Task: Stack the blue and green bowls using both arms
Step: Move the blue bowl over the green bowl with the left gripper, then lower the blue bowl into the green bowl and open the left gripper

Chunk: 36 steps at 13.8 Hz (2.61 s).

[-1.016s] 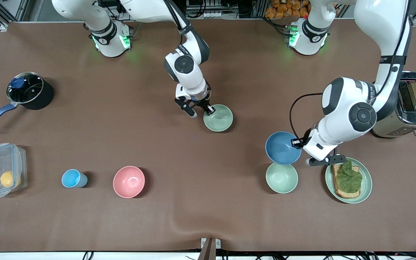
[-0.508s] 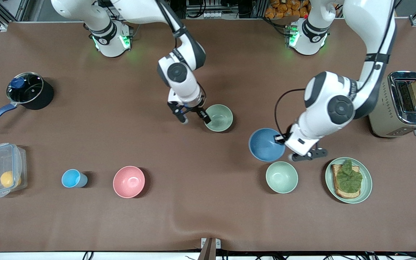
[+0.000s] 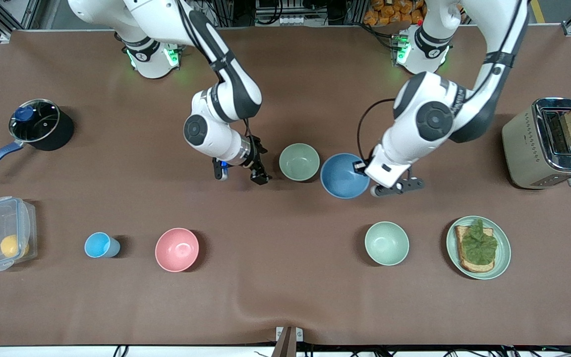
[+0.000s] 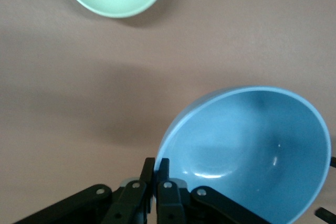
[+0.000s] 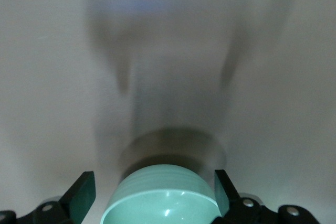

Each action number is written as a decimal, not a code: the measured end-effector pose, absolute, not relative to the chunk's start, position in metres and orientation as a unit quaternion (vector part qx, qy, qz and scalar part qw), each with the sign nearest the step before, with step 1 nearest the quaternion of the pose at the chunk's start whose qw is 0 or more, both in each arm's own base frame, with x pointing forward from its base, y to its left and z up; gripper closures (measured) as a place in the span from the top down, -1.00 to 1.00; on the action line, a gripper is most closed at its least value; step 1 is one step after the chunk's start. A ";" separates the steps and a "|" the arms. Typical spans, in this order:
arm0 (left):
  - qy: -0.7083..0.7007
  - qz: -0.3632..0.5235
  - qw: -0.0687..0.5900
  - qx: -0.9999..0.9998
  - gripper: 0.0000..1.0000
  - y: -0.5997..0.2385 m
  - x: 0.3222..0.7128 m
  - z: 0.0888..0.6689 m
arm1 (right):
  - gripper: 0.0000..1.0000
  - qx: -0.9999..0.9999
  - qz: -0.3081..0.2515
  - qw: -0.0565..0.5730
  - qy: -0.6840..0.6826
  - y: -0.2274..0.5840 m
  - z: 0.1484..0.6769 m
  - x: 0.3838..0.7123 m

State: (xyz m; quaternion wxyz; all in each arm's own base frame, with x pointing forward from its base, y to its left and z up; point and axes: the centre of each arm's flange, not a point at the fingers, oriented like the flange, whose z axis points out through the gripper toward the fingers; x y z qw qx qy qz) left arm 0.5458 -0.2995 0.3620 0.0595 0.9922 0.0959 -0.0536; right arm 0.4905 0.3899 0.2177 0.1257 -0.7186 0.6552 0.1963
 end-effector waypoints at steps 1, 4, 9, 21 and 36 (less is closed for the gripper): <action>0.099 -0.053 0.061 0.992 -0.89 -0.306 0.538 0.352 | 1.00 -0.705 0.206 0.128 0.667 0.390 0.204 0.488; 0.122 -0.064 0.058 0.989 -0.89 -0.326 0.512 0.328 | 1.00 -0.682 0.216 0.134 0.686 0.390 0.175 0.481; 0.157 -0.063 0.062 0.984 -0.89 -0.379 0.473 0.310 | 1.00 -0.676 0.221 0.136 0.689 0.392 0.172 0.481; 0.165 -0.079 0.063 0.981 -0.89 -0.403 0.451 0.254 | 1.00 -0.687 0.221 0.139 0.679 0.392 0.172 0.480; 0.162 -0.078 0.073 0.981 -0.59 -0.412 0.445 0.230 | 1.00 -0.689 0.221 0.139 0.676 0.392 0.172 0.480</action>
